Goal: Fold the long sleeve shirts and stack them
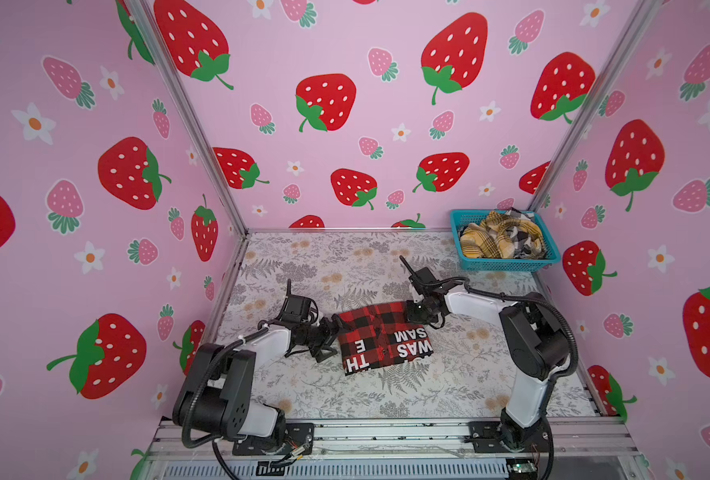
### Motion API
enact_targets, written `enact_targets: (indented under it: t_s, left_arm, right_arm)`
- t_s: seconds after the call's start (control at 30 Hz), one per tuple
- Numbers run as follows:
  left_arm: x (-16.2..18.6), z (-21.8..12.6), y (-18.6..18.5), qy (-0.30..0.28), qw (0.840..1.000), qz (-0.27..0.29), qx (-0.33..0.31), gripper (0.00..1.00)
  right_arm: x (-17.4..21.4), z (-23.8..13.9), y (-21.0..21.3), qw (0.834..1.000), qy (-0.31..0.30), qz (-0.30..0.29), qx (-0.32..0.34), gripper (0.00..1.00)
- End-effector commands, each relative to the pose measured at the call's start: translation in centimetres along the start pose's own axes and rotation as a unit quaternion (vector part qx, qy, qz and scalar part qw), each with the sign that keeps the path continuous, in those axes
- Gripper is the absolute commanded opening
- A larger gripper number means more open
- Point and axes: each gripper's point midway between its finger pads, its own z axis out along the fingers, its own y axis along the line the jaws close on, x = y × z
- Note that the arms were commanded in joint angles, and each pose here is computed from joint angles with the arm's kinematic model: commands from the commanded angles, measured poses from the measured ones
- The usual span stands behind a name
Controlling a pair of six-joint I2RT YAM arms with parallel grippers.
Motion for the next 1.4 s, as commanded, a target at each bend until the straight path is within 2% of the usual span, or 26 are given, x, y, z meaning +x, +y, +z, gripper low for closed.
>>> enact_targets:
  t_s: [0.0, 0.17, 0.43, 0.53, 0.67, 0.83, 1.03, 1.23, 1.37]
  left_arm:
    - [2.7, -0.2, 5.7, 0.02, 0.992, -0.031, -0.121, 0.98]
    - [3.1, 2.3, 5.5, 0.049, 0.994, -0.058, -0.072, 0.99]
    - [2.6, 5.0, 5.5, 0.058, 0.994, -0.064, -0.072, 0.99]
    - [1.9, 5.3, 4.4, 0.052, 0.996, -0.049, -0.054, 0.99]
    - [0.2, 5.8, 1.3, 0.036, 0.999, 0.002, -0.007, 0.97]
    - [-0.2, 6.9, -1.8, 0.032, 0.997, 0.042, 0.05, 0.89]
    - [-0.4, 7.1, -3.4, 0.023, 0.994, 0.063, 0.082, 0.8]
    - [-0.6, 6.8, -4.2, 0.018, 0.993, 0.07, 0.094, 0.55]
    - [-0.5, 5.9, -5.1, 0.009, 0.992, 0.081, 0.095, 0.44]
  right_arm:
    - [1.8, 1.8, -1.5, 0.999, 0.035, 0.002, 0.018, 0.24]
    - [1.7, 2.3, -1.2, 0.999, 0.037, 0.005, 0.009, 0.24]
    - [2.1, 2.8, -1.5, 0.999, 0.05, -0.002, 0.007, 0.24]
    - [2.2, 3.3, -1.5, 0.998, 0.055, -0.002, 0.007, 0.24]
    - [2.2, 3.5, -1.4, 0.999, 0.053, 0.003, 0.004, 0.24]
    - [2.2, 3.3, -1.5, 0.998, 0.055, 0.003, 0.007, 0.24]
    - [2.6, 3.5, -1.9, 0.998, 0.059, 0.002, 0.014, 0.24]
    - [2.3, 3.4, -1.6, 0.998, 0.056, 0.005, 0.008, 0.24]
    - [1.9, 3.1, -1.2, 0.999, 0.05, 0.002, 0.001, 0.24]
